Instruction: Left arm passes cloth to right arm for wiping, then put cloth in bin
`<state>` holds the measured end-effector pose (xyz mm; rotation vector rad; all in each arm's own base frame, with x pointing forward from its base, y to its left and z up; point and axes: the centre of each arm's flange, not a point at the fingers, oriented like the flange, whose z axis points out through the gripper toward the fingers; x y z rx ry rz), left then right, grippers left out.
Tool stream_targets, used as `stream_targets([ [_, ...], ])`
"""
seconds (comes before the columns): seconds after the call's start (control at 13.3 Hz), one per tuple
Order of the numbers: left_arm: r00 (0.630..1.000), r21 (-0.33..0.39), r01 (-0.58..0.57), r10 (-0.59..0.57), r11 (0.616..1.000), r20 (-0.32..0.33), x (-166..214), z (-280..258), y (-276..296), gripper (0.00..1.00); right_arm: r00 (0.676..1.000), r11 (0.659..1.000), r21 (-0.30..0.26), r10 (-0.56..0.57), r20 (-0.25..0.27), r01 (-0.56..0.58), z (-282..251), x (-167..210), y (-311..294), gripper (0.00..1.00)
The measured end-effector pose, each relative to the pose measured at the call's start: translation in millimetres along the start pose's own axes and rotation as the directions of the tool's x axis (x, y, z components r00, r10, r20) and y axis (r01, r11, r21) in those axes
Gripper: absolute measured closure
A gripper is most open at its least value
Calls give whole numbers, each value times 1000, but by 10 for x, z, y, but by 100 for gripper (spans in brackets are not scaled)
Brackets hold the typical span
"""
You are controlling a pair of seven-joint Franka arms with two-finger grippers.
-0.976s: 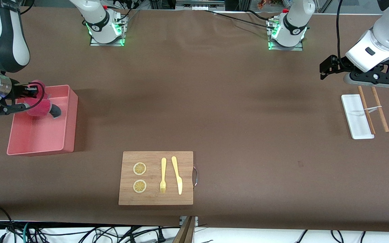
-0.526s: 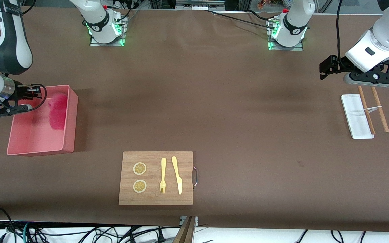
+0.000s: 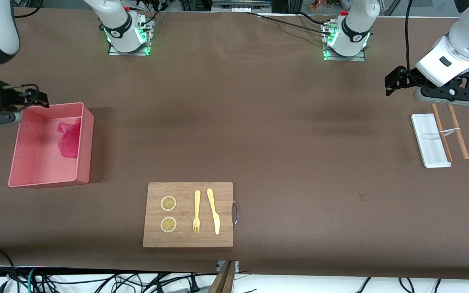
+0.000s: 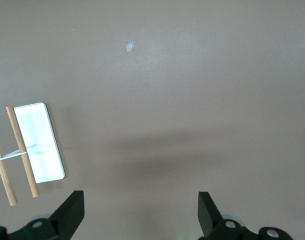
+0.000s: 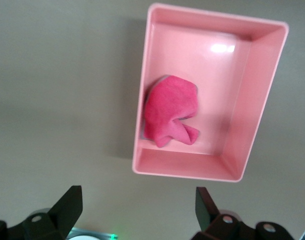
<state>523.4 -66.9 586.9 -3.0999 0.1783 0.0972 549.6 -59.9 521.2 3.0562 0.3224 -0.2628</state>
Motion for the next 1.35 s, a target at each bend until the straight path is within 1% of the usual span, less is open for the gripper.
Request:
stream_targets([
  [0.15,1000,0,0,0,1000,0,0,-1,0,0,1000,1000,4,25,-19,-25,-504,-83,-241,0],
  [0.23,1000,0,0,0,1000,0,0,-1,0,0,999,999,14,31,-27,-31,-685,-153,-335,0],
  [0.38,1000,0,0,0,1000,0,0,-1,0,0,997,995,79,61,-40,-58,-896,-305,-484,0],
  [0.45,1000,0,0,0,1000,0,0,-1,1,0,996,992,100,76,-44,-72,-942,-348,-518,0],
  [0.53,1000,0,0,0,1000,0,0,-1,0,0,996,991,107,81,-46,-76,-956,-359,-530,0],
  [0.83,1000,0,0,0,1000,0,0,-1,0,0,996,992,108,73,-52,-67,-853,-271,-538,0],
  [1.35,1000,0,0,0,1000,0,0,-1,-1,0,997,994,104,51,-60,-44,-843,-218,-614,0],
])
